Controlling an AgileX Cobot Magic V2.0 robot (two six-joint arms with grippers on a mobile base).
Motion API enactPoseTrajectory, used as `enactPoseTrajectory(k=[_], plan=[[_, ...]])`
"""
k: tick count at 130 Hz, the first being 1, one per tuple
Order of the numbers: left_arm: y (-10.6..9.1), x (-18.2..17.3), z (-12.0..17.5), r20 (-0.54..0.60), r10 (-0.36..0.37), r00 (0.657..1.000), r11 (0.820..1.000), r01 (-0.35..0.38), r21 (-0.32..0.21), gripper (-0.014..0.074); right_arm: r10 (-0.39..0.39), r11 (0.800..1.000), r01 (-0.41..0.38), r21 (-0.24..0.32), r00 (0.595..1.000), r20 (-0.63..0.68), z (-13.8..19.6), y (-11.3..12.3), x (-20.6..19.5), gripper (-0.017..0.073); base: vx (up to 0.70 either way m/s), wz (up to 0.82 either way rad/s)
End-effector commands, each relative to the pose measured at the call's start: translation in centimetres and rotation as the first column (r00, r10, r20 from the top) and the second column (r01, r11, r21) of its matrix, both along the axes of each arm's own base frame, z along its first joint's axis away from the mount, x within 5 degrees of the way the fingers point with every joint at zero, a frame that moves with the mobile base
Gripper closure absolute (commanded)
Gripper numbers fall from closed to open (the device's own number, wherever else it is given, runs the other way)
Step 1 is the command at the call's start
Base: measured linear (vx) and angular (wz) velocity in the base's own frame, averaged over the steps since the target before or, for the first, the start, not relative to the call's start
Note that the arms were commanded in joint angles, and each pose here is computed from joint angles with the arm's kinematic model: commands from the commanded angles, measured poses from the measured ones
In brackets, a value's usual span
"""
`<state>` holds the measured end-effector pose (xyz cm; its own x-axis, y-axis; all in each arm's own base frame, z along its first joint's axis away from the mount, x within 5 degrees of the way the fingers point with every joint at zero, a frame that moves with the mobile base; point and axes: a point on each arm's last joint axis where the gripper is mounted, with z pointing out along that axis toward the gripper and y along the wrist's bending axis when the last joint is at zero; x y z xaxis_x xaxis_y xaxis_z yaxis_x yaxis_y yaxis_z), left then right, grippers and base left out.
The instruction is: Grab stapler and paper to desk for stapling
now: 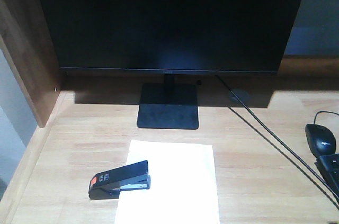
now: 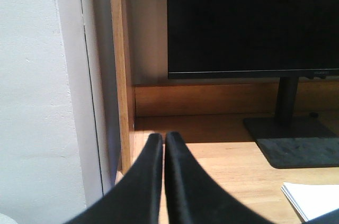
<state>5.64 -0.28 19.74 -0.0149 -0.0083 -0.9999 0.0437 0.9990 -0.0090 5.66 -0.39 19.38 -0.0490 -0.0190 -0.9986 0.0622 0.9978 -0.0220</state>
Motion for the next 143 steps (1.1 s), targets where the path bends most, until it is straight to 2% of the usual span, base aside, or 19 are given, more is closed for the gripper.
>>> enactPoseTrajectory(k=[1, 143], plan=[[0.05, -0.09, 0.42, 0.078, 0.005, 0.997, 1.0, -0.003, -0.022, 0.0599, -0.002, 1.0, 0.003, -0.02, 0.997, 0.072, 0.52, 0.01, -0.04, 0.0565, 0.0, 0.0], [0.05, -0.09, 0.42, 0.078, 0.005, 0.997, 1.0, -0.003, -0.022, 0.0599, -0.002, 1.0, 0.003, -0.019, 0.997, 0.071, 0.51, 0.01, -0.04, 0.0565, 0.0, 0.0]])
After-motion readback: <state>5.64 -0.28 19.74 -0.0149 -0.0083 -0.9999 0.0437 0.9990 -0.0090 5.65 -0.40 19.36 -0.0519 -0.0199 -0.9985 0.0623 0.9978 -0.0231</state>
